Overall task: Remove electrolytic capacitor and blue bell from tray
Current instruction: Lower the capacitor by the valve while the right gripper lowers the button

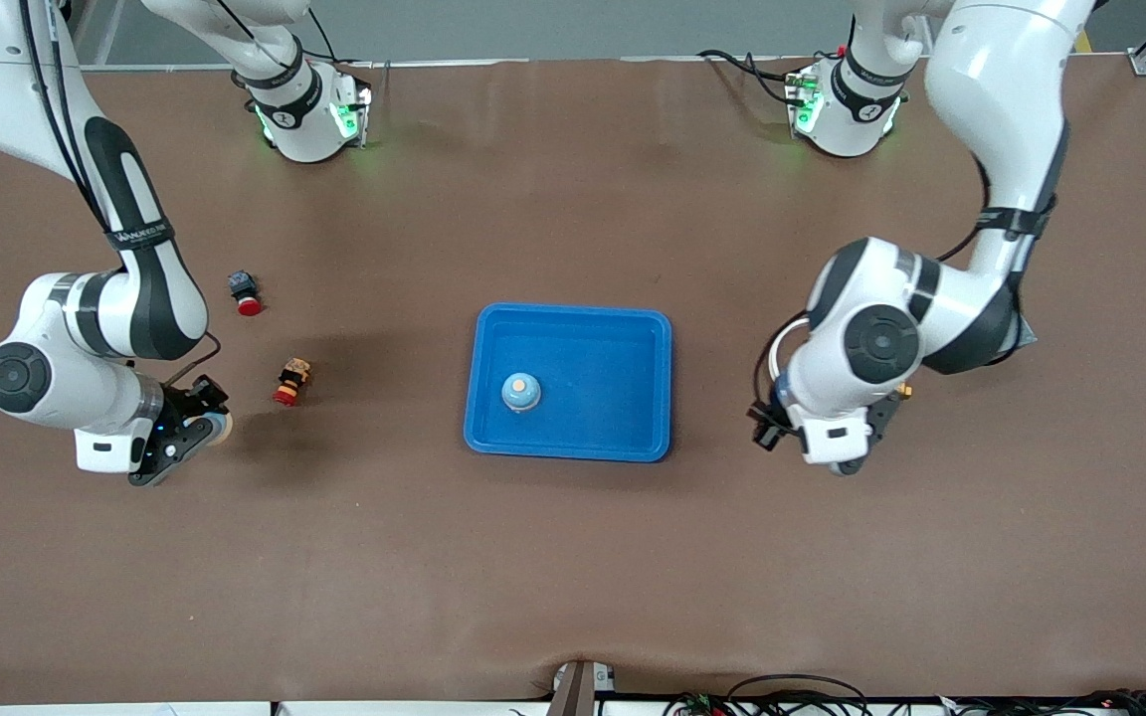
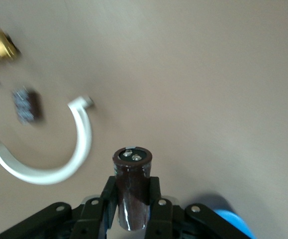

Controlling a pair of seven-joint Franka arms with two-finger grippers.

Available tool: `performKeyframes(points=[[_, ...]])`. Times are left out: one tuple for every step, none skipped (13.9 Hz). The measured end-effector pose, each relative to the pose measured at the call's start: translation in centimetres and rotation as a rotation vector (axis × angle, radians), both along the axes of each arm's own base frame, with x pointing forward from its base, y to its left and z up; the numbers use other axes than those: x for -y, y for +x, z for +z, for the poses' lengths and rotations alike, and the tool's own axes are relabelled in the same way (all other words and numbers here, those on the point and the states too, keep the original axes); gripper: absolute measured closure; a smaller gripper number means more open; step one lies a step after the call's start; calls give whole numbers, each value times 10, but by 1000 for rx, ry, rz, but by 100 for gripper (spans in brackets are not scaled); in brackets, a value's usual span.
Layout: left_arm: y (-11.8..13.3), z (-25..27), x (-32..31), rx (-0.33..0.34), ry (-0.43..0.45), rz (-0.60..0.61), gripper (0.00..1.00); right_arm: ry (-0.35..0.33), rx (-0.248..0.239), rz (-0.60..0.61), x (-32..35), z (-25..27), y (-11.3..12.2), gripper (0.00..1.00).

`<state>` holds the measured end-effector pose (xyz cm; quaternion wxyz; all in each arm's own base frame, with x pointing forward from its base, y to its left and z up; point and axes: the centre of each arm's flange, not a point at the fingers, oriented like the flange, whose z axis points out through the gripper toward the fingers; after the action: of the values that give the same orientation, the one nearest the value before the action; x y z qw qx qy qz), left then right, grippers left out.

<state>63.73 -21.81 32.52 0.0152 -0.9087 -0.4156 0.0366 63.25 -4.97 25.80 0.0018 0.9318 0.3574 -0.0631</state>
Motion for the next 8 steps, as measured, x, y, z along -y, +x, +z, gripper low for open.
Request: performKeyframes(points=[[0, -4, -26, -15, 3, -34, 70, 2, 5, 7, 5, -5, -3, 34], [-1, -9, -52, -32, 4, -68, 70, 4, 12, 11, 8, -12, -7, 34], [-3, -16, -74, -50, 3, -99, 70, 6, 14, 13, 10, -19, -12, 34], [-5, -22, -94, -65, 0, -123, 70, 7, 11, 15, 9, -26, -17, 34], [-5, -28, -113, -76, -5, -147, 70, 9, 11, 16, 9, -31, -20, 34], [-7, -34, -128, -86, -12, -177, 70, 10, 15, 18, 8, -35, -23, 34], [-8, -38, -139, -93, -18, -205, 70, 10, 22, 18, 8, -38, -25, 34], [-8, -42, -150, -95, -25, -227, 70, 11, 24, 16, 9, -42, -28, 34]])
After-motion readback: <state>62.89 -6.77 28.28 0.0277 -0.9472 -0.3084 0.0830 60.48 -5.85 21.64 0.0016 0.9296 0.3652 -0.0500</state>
